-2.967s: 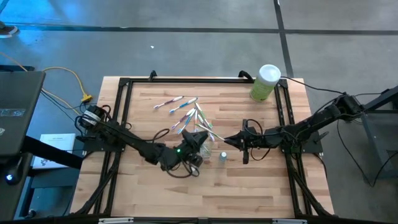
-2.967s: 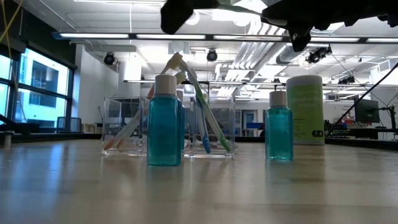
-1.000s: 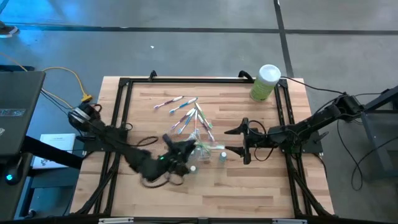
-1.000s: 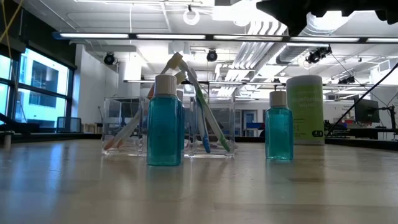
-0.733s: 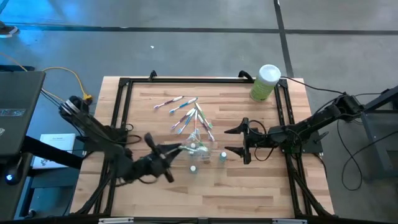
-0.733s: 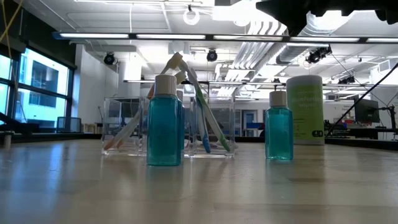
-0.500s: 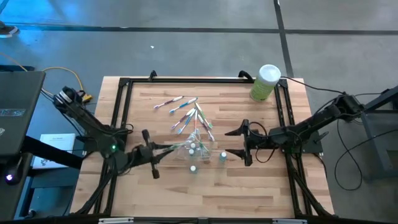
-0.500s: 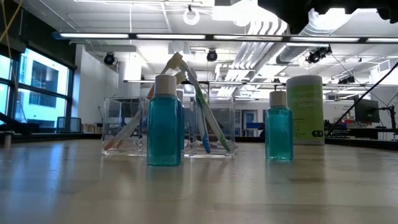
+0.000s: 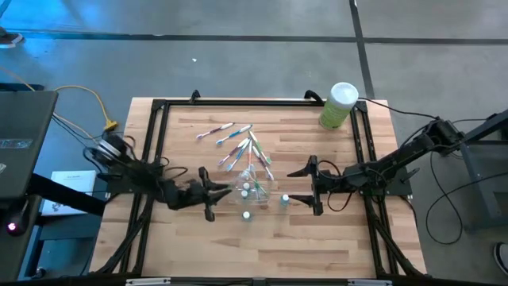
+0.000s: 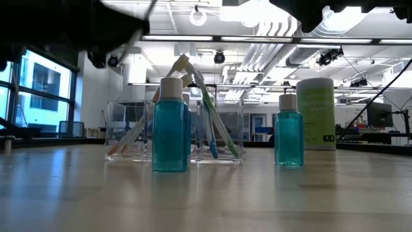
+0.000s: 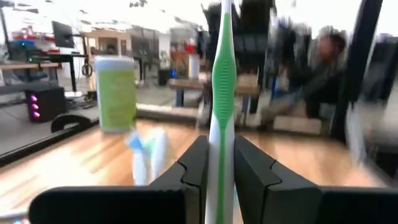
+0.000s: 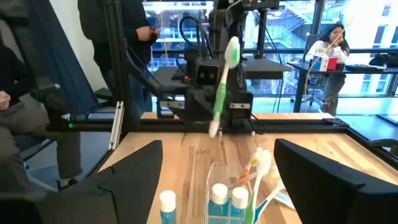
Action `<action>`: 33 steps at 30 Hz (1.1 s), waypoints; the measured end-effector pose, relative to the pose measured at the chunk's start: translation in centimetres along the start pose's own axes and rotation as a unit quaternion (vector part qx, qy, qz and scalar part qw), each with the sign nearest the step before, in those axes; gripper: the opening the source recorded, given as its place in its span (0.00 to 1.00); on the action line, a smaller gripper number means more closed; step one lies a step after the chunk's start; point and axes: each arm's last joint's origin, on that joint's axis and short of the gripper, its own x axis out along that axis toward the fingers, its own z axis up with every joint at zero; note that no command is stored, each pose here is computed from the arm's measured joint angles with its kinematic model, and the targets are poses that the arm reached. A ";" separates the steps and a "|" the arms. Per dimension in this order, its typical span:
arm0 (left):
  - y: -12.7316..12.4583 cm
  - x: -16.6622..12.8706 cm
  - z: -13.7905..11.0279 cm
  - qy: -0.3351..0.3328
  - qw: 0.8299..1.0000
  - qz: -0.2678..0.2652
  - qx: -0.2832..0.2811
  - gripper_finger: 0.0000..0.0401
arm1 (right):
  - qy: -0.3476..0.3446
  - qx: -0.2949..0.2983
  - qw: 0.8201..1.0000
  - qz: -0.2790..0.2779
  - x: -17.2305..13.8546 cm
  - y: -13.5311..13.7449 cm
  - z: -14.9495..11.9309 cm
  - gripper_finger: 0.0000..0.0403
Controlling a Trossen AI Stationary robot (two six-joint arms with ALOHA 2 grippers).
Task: Pick & Place toothbrushing station
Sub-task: Put the green toothbrush into the transparent organizer
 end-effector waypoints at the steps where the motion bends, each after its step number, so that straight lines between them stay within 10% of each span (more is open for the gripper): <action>1: -0.1 0.1 -0.5 0.010 1.000 -0.001 0.014 0.11 | 0.000 0.000 1.000 0.000 0.0 0.0 0.0 0.75; 33: 2.4 0.1 -5.4 0.085 0.995 0.029 -0.035 0.11 | 0.013 -0.006 1.000 0.016 0.0 0.1 -0.2 0.75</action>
